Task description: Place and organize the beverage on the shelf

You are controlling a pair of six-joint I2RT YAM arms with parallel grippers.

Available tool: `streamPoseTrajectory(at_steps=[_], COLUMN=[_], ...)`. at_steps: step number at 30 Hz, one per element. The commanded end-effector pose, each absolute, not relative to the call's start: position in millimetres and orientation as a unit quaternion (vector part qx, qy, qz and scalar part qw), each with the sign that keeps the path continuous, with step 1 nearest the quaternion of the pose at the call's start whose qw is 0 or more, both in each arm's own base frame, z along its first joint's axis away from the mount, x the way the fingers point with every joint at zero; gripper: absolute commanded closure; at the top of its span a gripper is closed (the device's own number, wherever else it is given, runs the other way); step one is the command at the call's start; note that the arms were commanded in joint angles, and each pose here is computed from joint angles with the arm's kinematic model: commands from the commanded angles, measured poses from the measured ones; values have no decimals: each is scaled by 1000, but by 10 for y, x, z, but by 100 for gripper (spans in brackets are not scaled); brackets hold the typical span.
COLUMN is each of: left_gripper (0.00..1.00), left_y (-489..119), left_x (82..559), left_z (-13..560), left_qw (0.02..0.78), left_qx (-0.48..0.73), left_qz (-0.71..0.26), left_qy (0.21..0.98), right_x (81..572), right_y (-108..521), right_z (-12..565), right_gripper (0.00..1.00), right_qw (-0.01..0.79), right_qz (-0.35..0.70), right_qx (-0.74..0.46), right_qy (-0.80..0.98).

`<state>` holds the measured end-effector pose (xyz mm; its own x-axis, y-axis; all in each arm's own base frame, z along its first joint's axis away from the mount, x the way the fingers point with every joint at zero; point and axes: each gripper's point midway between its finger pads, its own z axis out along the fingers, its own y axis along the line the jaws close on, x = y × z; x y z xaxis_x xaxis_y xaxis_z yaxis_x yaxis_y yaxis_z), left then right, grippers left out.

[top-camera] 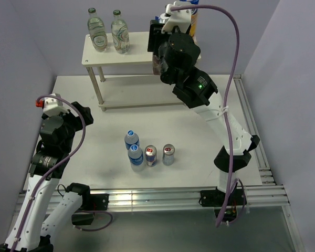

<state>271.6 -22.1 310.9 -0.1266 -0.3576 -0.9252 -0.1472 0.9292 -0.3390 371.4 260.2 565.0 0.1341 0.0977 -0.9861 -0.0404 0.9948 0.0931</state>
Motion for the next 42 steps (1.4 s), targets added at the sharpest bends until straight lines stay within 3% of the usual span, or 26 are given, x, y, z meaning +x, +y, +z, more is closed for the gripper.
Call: streamPoseTrajectory(at_steps=[1, 14, 28, 42], left_gripper=[10, 11, 11, 11], left_y=[-236, -231, -183, -157], left_x=[2750, 2818, 2847, 2854], left_z=[3176, 3091, 3066, 3044], left_qw=[649, 637, 634, 633], left_qx=[-168, -167, -172, -175], left_qz=[-91, -91, -88, -86], left_qy=[737, 747, 748, 749], right_x=[3362, 3791, 3623, 3466], right_y=[1908, 1804, 1781, 1667], right_z=[6889, 6986, 7320, 7625], right_gripper=[59, 60, 64, 64], right_qw=[837, 855, 862, 887], right_qz=[159, 192, 282, 308], right_qx=[162, 164, 178, 180], right_qy=[498, 452, 383, 295])
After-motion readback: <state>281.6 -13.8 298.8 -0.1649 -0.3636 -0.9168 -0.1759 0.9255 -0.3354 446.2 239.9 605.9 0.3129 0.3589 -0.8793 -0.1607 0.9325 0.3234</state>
